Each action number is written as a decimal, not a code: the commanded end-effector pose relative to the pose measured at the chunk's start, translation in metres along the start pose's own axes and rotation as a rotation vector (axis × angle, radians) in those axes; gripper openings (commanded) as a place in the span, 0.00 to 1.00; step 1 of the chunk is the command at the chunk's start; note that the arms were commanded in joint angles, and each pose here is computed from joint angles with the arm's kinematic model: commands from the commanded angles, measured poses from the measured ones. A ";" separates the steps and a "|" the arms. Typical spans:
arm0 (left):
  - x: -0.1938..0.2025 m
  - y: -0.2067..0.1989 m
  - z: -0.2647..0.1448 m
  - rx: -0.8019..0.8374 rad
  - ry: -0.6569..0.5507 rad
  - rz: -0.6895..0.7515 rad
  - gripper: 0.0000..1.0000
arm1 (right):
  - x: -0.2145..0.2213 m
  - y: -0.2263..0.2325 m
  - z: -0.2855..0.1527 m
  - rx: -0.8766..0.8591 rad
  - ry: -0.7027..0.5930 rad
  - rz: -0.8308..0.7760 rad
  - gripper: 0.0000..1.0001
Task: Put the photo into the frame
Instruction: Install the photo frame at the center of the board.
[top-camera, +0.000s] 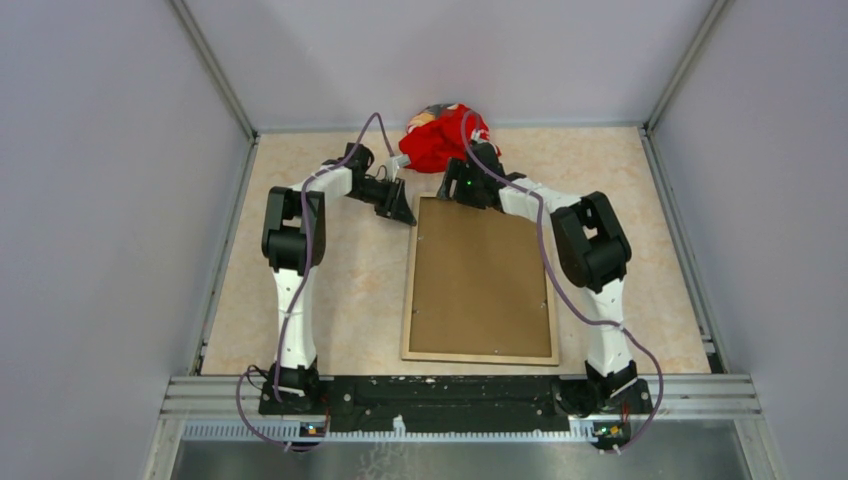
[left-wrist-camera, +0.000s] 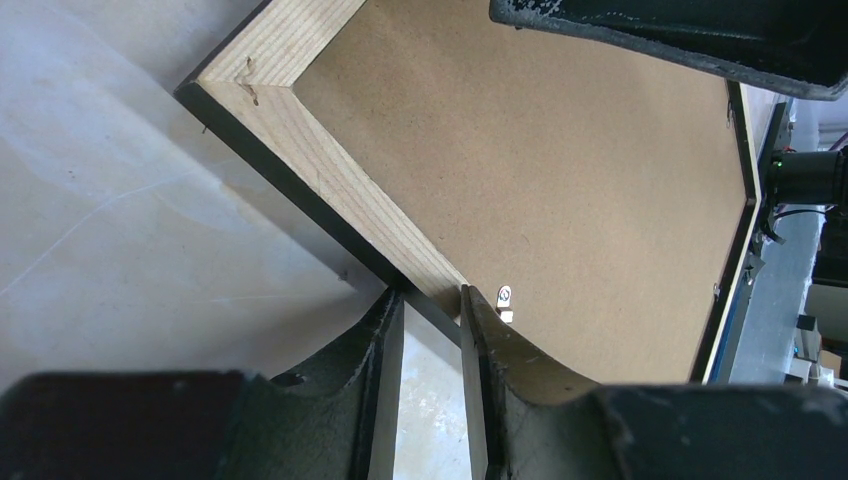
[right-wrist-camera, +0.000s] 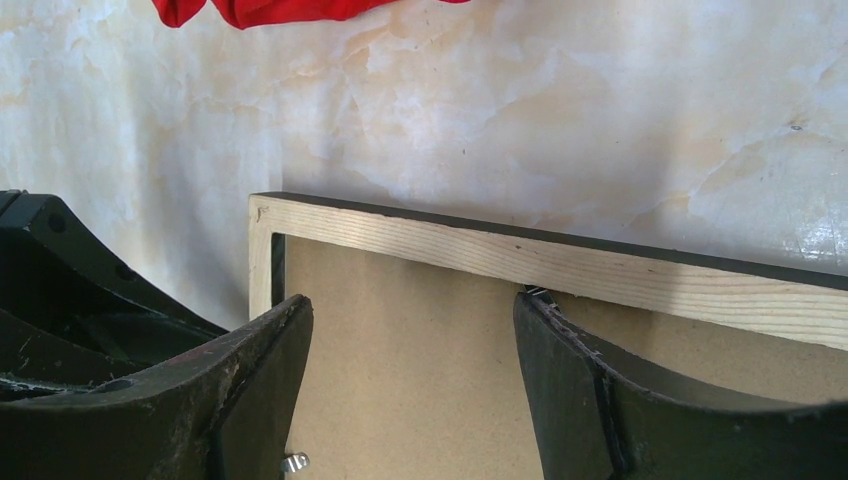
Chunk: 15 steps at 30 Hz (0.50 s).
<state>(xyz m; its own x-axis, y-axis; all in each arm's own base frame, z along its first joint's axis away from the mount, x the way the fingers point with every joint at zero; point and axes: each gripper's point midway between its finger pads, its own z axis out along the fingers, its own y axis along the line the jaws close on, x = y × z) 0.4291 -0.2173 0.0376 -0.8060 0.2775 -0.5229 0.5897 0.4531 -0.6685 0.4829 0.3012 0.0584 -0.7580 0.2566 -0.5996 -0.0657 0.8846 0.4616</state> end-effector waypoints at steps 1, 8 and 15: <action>-0.005 -0.012 -0.003 -0.007 -0.002 0.056 0.32 | -0.023 -0.004 0.001 0.020 -0.057 -0.018 0.73; -0.005 -0.011 -0.003 -0.006 -0.002 0.057 0.32 | -0.030 -0.002 -0.005 0.020 -0.078 -0.045 0.73; -0.005 -0.012 -0.003 -0.007 -0.001 0.058 0.32 | -0.038 0.034 -0.016 -0.144 -0.069 -0.051 0.76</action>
<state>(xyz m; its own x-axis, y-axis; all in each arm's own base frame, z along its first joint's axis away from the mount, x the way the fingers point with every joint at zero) 0.4290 -0.2173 0.0376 -0.8059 0.2777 -0.5229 0.5898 0.4528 -0.6687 0.4850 0.2977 0.0582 -0.7534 0.2303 -0.6159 -0.0892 0.8922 0.4427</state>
